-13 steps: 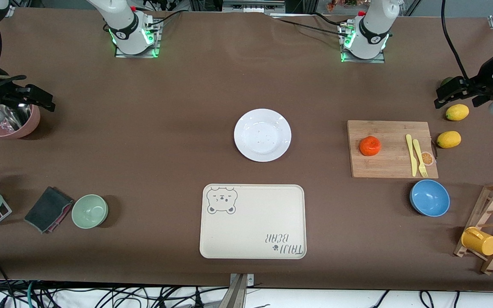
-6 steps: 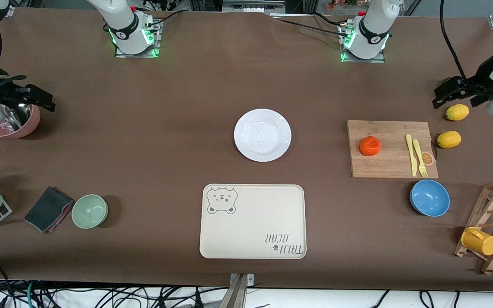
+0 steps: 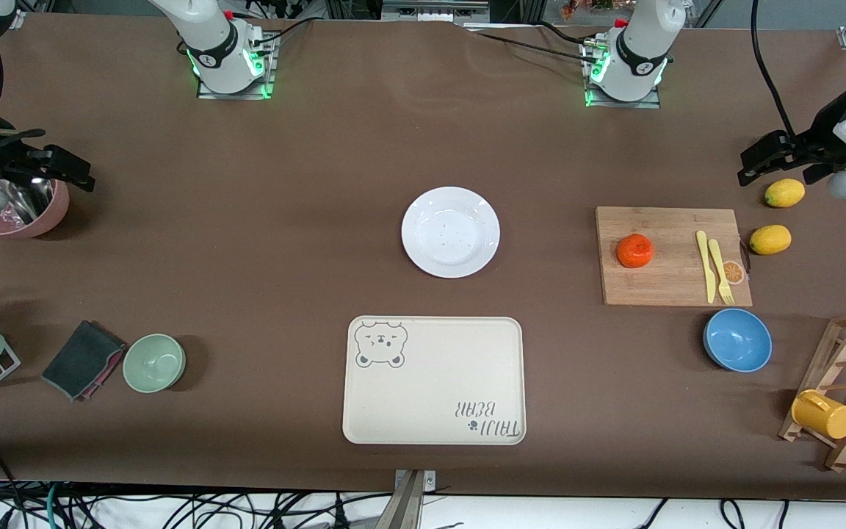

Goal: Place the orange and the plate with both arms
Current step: 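Move the left gripper toward the orange on the cutting board, then lower the left gripper over the orange and close on it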

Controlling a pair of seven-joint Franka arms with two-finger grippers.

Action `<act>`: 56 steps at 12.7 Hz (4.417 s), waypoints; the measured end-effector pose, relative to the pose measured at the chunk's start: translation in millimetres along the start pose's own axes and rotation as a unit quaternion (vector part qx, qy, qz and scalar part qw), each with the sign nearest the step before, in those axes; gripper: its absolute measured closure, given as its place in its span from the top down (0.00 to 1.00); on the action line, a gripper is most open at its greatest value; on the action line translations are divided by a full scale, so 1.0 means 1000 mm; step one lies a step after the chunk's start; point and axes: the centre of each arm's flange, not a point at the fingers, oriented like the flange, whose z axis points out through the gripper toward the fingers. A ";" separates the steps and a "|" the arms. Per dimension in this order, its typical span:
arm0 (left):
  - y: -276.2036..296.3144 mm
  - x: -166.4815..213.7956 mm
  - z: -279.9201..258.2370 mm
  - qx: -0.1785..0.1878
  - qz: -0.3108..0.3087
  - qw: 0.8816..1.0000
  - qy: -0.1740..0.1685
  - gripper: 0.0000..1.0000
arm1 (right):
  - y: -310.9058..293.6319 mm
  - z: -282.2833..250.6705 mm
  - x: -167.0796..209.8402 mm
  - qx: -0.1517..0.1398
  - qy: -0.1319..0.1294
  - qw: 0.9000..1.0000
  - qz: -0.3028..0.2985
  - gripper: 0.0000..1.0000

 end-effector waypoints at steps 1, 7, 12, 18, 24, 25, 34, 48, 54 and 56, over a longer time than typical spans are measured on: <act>0.002 0.000 0.000 0.000 0.001 1.000 0.000 1.00 | 0.000 0.000 0.000 0.000 0.000 1.000 0.000 1.00; 0.015 -0.002 0.001 0.000 0.012 1.000 -0.002 1.00 | 0.000 0.000 0.000 0.000 0.000 1.000 0.000 1.00; 0.014 -0.001 0.005 0.001 0.011 1.000 -0.007 1.00 | 0.000 0.000 0.000 0.000 0.000 1.000 0.000 1.00; 0.014 0.003 0.029 0.004 0.011 0.999 -0.034 1.00 | 0.000 0.000 0.000 0.000 -0.001 1.000 0.000 1.00; 0.007 0.005 0.052 0.005 0.005 0.999 -0.048 1.00 | 0.000 0.000 0.000 0.000 -0.001 1.000 0.000 1.00; 0.005 0.006 0.059 0.005 0.003 0.999 -0.051 1.00 | 0.000 0.000 0.000 0.000 -0.001 1.000 0.000 1.00; 0.009 -0.017 0.071 0.005 0.010 0.999 -0.046 1.00 | 0.000 0.000 0.000 0.000 -0.001 1.000 0.000 1.00; 0.006 0.004 0.296 0.004 0.006 1.000 -0.024 1.00 | 0.000 0.001 0.000 0.000 -0.002 1.000 0.000 1.00; 0.006 0.008 0.375 0.006 0.005 0.999 -0.031 1.00 | 0.000 0.001 0.000 0.000 -0.002 1.000 0.000 1.00; 0.007 0.003 0.385 0.007 0.007 0.999 -0.041 1.00 | 0.000 0.001 0.000 0.000 -0.002 1.000 0.000 1.00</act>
